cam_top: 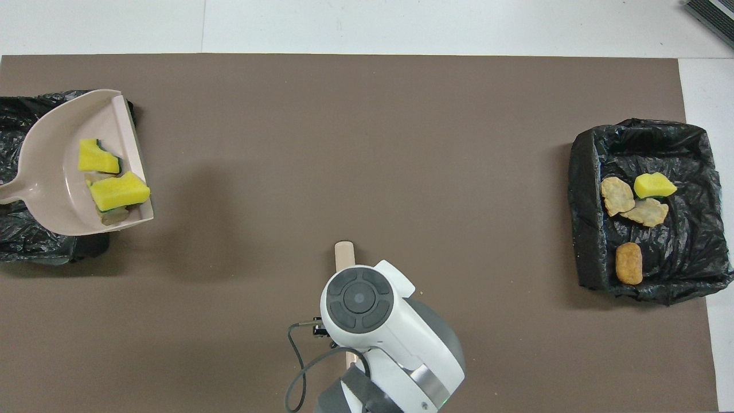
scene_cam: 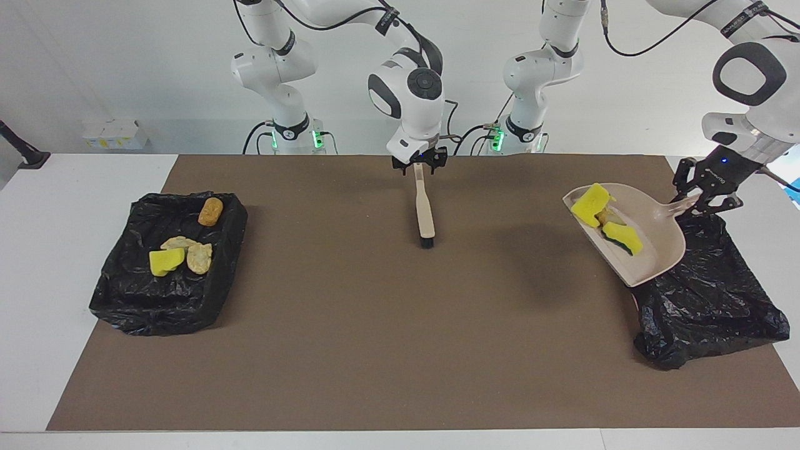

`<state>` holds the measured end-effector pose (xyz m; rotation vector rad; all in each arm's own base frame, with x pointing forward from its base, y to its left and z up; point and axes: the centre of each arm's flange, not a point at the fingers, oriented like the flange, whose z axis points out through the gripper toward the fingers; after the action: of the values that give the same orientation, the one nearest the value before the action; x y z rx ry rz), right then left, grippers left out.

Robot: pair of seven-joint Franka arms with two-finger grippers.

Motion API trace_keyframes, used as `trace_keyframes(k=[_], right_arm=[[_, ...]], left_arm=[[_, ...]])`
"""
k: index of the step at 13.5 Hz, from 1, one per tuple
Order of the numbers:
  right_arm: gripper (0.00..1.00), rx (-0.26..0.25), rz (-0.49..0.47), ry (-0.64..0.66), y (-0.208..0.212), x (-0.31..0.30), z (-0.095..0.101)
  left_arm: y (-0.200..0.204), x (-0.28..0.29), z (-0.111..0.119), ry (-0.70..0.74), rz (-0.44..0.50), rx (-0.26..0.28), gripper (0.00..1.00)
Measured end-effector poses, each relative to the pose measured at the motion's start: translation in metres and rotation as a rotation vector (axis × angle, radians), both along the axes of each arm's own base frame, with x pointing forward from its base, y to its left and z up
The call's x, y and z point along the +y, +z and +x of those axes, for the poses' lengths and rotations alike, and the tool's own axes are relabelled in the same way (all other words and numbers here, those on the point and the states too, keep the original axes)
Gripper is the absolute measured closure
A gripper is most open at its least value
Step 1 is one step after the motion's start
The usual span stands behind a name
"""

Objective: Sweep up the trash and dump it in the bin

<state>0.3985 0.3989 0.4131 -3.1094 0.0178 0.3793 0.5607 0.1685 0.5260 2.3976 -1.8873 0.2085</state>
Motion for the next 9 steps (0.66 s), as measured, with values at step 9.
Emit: trace_keyframes(k=[9], right_arm=[[0.0,0.038,0.031,0.034,0.105,-0.113,0.088]], left_arm=[[-0.027,0.173,0.035,-0.234,0.133,-0.067,0.67]])
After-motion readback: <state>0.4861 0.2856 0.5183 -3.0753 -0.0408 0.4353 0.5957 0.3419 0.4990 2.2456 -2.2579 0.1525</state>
